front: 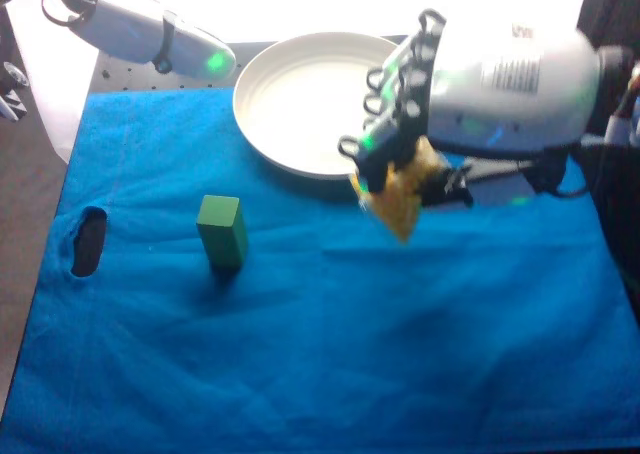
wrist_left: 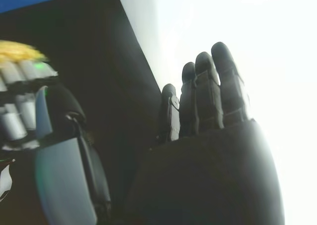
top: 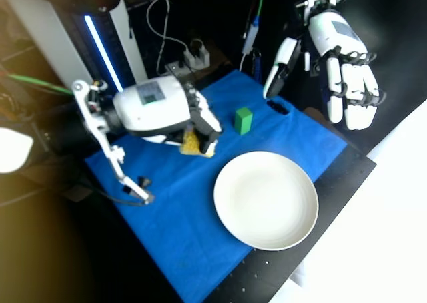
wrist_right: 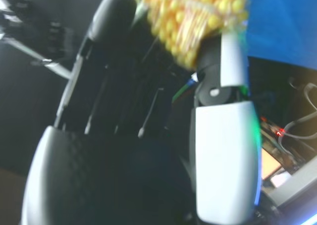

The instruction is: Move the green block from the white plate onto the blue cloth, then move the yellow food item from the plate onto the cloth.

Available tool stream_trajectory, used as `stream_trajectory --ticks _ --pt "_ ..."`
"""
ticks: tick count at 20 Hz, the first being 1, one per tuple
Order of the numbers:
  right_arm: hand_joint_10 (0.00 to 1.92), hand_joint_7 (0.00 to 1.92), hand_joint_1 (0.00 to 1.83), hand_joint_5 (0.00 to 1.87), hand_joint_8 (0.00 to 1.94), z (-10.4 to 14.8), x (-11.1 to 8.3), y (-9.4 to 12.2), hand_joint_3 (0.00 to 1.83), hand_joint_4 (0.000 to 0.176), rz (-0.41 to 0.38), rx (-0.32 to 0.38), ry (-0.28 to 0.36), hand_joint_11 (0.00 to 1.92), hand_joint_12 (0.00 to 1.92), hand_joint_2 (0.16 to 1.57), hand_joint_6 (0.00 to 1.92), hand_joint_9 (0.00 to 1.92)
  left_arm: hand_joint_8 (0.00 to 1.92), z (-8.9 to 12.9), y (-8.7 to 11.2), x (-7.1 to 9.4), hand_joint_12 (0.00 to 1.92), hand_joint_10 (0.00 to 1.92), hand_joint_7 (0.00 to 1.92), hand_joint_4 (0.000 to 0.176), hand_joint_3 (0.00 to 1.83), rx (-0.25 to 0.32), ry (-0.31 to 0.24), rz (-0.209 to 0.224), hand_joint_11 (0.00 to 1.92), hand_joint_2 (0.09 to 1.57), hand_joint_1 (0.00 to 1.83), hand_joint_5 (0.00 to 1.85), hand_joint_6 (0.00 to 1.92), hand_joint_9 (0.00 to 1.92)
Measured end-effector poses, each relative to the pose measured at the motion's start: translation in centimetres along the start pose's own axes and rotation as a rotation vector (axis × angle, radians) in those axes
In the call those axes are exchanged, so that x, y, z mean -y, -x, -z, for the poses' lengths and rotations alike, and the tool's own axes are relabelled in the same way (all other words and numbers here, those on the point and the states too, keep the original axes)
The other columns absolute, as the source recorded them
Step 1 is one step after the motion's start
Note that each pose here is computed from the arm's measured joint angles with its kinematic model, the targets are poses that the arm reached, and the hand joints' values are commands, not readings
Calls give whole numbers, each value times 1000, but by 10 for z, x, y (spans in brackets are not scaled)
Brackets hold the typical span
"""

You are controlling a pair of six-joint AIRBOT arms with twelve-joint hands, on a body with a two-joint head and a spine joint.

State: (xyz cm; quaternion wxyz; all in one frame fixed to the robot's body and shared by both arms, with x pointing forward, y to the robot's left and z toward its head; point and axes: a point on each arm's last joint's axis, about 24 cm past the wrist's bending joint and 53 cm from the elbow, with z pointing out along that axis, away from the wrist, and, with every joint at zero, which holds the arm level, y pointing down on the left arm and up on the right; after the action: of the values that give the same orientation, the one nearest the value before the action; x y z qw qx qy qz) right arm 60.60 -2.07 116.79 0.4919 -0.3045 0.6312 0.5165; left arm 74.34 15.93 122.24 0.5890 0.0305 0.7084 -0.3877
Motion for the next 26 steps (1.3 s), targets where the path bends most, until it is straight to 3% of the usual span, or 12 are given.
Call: stream_trajectory --ticks 4,7,8,10,11,12,13,15,17,18,19,26 --pt "889 1334 1398 1094 259 -4 2 -25 0 0 -23 -42 -5 895 1140 1017 713 1163 3 0 -2 -1 641 3 264 176 0 -4 3 4 9 771 732 121 4 282" --pt "974 1163 1394 939 635 -6 2 -24 0 0 -28 -37 -3 855 1197 1054 851 1134 1 1 -5 -2 696 2 278 176 1 -9 6 4 10 763 730 123 0 287" --pt "665 922 1250 824 313 -5 3 -24 0 0 -27 -37 -6 704 1217 993 341 922 0 1 -6 -4 646 1 278 176 5 -14 10 2 1 781 718 101 1 285" --pt "245 712 1066 668 18 -2 6 -23 1 0 -29 -35 -16 399 1180 918 17 722 2 1 -6 -4 610 1 279 176 1 -12 10 6 0 780 716 103 3 279" --pt "131 633 991 551 3 -1 8 -23 0 25 -30 -34 -21 274 1181 888 3 673 6 1 -6 -3 605 4 289 176 0 -12 8 5 0 775 715 105 3 285" --pt "48 476 914 377 0 0 10 -22 0 76 -29 -34 -26 117 1134 855 0 533 3 2 -7 -4 628 2 302 176 0 -14 10 7 0 772 708 107 1 285" --pt "20 422 863 278 0 1 11 -21 0 87 -28 -32 -28 77 1123 833 0 483 2 2 -9 -5 643 1 304 176 0 -15 10 9 12 762 698 108 1 283" --pt "9 112 750 21 7 5 15 -16 0 127 -30 -21 -42 2 674 748 0 166 1 3 -11 -8 652 1 306 167 3 -21 17 15 9 773 695 110 1 286" --pt "4 10 670 0 1 16 25 0 0 168 -55 24 -82 0 450 693 0 49 0 3 -10 -8 650 4 302 174 3 -14 17 29 2 774 705 124 6 294" --pt "0 1 653 0 0 22 30 11 0 174 -71 55 -99 0 438 676 0 9 0 5 -10 -9 650 5 301 165 9 -9 13 39 0 789 712 124 5 298" --pt "0 0 672 0 0 29 36 23 0 173 -92 96 -120 0 700 694 0 0 0 6 -11 -9 649 0 253 163 16 -8 11 42 2 817 705 118 1 275" --pt "0 0 642 0 0 52 67 68 0 176 -180 269 -202 0 621 675 0 0 1 15 -7 -3 644 1 208 176 4 26 -19 73 0 896 604 99 0 205"
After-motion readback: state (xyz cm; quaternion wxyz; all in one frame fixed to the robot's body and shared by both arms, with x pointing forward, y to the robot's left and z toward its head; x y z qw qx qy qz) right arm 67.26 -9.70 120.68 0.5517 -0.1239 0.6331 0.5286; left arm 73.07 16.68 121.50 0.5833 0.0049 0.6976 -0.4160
